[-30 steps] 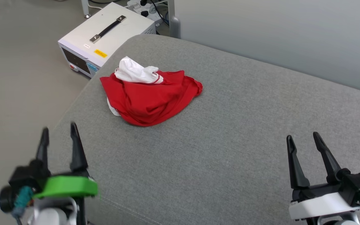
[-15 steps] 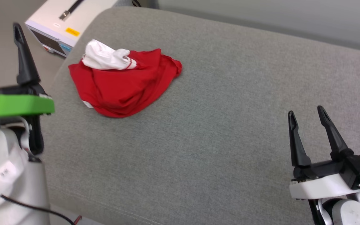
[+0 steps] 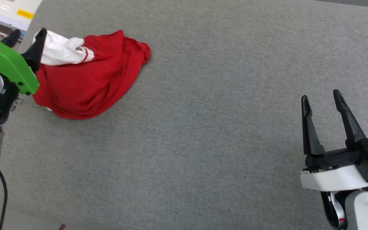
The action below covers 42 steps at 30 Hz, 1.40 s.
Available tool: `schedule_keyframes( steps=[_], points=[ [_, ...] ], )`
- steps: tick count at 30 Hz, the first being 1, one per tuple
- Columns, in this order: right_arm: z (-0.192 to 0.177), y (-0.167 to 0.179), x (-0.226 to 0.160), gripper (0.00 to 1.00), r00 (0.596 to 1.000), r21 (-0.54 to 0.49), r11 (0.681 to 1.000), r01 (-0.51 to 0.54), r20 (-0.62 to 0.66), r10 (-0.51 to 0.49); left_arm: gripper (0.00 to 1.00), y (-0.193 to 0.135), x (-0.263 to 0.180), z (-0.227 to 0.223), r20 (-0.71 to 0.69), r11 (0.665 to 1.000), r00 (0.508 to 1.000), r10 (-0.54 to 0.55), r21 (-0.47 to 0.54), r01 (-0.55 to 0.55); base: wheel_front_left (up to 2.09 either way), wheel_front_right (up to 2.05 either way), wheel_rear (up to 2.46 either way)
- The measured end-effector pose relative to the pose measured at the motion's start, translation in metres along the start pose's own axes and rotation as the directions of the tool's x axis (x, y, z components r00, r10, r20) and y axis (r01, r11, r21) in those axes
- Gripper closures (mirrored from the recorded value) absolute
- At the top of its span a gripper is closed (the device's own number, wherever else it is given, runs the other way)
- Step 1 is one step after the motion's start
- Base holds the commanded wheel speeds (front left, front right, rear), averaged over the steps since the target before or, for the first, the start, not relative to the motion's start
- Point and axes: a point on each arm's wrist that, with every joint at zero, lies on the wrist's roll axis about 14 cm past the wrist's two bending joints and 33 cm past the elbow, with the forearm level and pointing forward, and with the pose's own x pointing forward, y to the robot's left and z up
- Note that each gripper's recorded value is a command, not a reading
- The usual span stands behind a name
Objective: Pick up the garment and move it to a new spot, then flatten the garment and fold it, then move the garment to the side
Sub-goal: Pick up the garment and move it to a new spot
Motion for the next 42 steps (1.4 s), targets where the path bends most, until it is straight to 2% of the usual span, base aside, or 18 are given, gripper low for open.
schedule_keyframes(
  steps=[2,5,9,12,14,17,20,23,24,25,28,30,34,37,40,42],
  points=[
    [-0.003,-0.004,-0.001,0.00,1.000,-0.002,1.000,0.010,-0.006,-0.010,0.00,-0.005,0.006,-0.015,-0.112,1.000,0.993,-0.026,-0.008,0.025,0.00,0.00,0.00],
    [-0.006,-0.010,-0.001,0.00,1.000,-0.006,1.000,0.023,-0.011,-0.023,0.00,-0.015,0.011,-0.043,-0.294,0.998,0.954,-0.061,0.017,0.068,0.00,0.00,0.00],
    [-0.010,-0.018,0.000,0.00,0.999,-0.012,0.999,0.040,-0.017,-0.040,0.00,-0.028,0.011,-0.083,-0.499,0.991,0.862,-0.088,0.041,0.125,0.00,0.00,0.00],
    [-0.014,-0.021,0.001,0.00,0.999,-0.013,0.999,0.046,-0.022,-0.046,0.00,-0.035,0.012,-0.103,-0.588,0.987,0.803,-0.097,0.046,0.153,0.00,0.00,0.00],
    [-0.017,-0.029,0.003,0.00,0.998,-0.017,0.998,0.063,-0.025,-0.064,0.00,-0.039,0.012,-0.153,-0.727,0.982,0.683,-0.072,0.070,0.177,0.00,0.00,0.00],
    [-0.022,-0.035,0.000,0.00,0.996,-0.022,0.997,0.080,-0.040,-0.081,0.00,-0.039,0.014,-0.168,-0.763,0.976,0.644,-0.048,0.102,0.194,0.00,0.00,0.00],
    [-0.026,-0.040,-0.003,0.00,0.994,-0.026,0.995,0.092,-0.050,-0.093,0.00,-0.041,0.020,-0.174,-0.777,0.973,0.628,-0.043,0.111,0.203,0.00,0.00,0.00],
    [-0.026,-0.043,-0.004,0.00,0.993,-0.030,0.994,0.101,-0.054,-0.102,0.00,-0.040,0.023,-0.176,-0.776,0.974,0.629,-0.041,0.109,0.198,0.00,0.00,0.00],
    [-0.026,-0.043,-0.005,0.00,0.993,-0.029,0.994,0.102,-0.053,-0.104,0.54,-0.040,0.023,-0.175,-0.774,0.973,0.632,-0.038,0.115,0.199,0.00,0.00,0.00],
    [-0.025,-0.043,-0.005,0.00,0.993,-0.030,0.994,0.103,-0.052,-0.105,1.00,-0.040,0.023,-0.175,-0.770,0.973,0.637,-0.036,0.119,0.199,0.00,0.00,0.00],
    [-0.021,-0.042,-0.004,0.00,0.994,-0.025,0.994,0.102,-0.042,-0.103,1.00,-0.042,0.024,-0.170,-0.741,0.967,0.670,-0.041,0.139,0.212,0.00,0.00,0.00],
    [-0.013,-0.037,-0.004,0.00,0.995,-0.022,0.995,0.093,-0.027,-0.094,1.00,-0.043,0.024,-0.159,-0.692,0.961,0.720,-0.049,0.165,0.223,0.00,0.00,0.00],
    [0.000,-0.033,-0.007,0.00,0.996,-0.019,0.996,0.089,-0.006,-0.089,1.00,-0.045,0.019,-0.139,-0.623,0.941,0.780,-0.057,0.228,0.251,0.00,0.00,0.00],
    [0.010,-0.030,-0.013,0.00,0.996,-0.009,0.996,0.093,0.009,-0.093,1.00,-0.047,0.016,-0.110,-0.540,0.920,0.838,-0.078,0.284,0.269,0.00,0.00,0.00],
    [0.021,-0.028,-0.020,0.00,0.995,0.001,0.995,0.097,0.028,-0.097,1.00,-0.060,0.016,-0.063,-0.411,0.890,0.903,-0.126,0.356,0.286,0.00,0.00,0.00],
    [0.029,-0.027,-0.023,0.00,0.994,0.002,0.995,0.098,0.043,-0.098,1.00,-0.072,0.014,-0.037,-0.344,0.869,0.924,-0.165,0.392,0.301,0.00,0.00,0.00]
  ],
)
